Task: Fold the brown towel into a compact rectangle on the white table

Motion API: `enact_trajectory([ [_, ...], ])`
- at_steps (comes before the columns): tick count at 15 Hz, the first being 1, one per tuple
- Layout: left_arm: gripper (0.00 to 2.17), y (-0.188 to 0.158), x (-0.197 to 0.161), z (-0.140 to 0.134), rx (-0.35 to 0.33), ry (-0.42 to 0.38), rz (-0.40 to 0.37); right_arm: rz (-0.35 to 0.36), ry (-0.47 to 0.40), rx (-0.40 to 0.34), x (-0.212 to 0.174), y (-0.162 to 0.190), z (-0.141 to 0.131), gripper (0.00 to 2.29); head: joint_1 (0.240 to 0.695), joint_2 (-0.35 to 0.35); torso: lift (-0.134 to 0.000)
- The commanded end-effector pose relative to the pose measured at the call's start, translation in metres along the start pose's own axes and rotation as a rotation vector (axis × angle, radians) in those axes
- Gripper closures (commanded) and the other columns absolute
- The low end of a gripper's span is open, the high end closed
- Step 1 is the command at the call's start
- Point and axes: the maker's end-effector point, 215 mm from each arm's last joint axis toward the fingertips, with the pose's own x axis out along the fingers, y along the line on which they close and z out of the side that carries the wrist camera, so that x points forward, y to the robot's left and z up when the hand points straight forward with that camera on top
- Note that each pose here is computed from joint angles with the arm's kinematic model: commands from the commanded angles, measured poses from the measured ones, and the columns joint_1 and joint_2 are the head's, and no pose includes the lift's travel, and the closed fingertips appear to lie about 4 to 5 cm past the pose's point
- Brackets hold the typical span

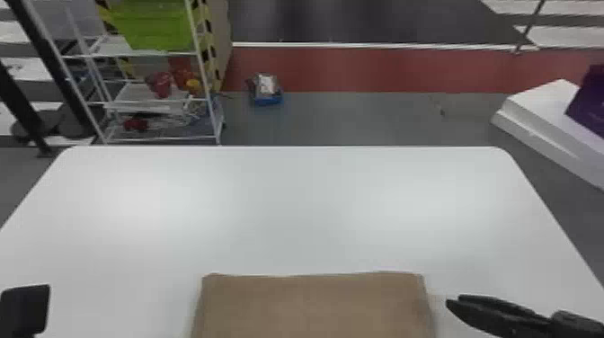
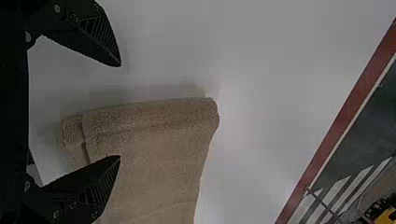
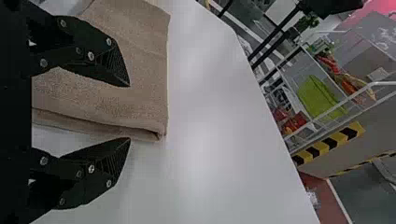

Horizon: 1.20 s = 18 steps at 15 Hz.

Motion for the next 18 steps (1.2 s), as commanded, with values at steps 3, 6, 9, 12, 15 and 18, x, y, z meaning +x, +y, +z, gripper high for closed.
enact_trajectory([
  [3, 0.3, -0.016, 0.014, -0.01, 0.017, 0.029, -0.024, -0.017, -0.043, 0.004, -0.018, -0.008, 0.014, 0.08, 0.695, -0.103, -0.124],
  [6, 0.3, -0.022, 0.027, -0.005, 0.065, 0.011, -0.014, -0.008, -0.057, 0.007, -0.021, -0.007, 0.014, 0.09, 0.695, -0.143, -0.124],
  [9, 0.56, -0.018, 0.036, 0.002, 0.104, -0.015, 0.017, 0.0, -0.07, 0.01, -0.025, -0.006, 0.016, 0.09, 0.695, -0.164, -0.124],
  [12, 0.6, -0.012, 0.035, 0.002, 0.104, -0.014, 0.029, -0.01, -0.08, 0.005, -0.03, -0.01, 0.018, 0.09, 0.695, -0.169, -0.124],
  [15, 0.51, -0.013, 0.032, 0.007, 0.102, -0.027, 0.023, -0.034, -0.072, 0.018, -0.03, -0.019, 0.016, 0.09, 0.695, -0.172, -0.124],
  [18, 0.37, -0.002, 0.023, 0.018, 0.103, -0.054, 0.046, -0.013, -0.039, 0.034, -0.009, -0.019, 0.006, 0.09, 0.695, -0.172, -0.124],
])
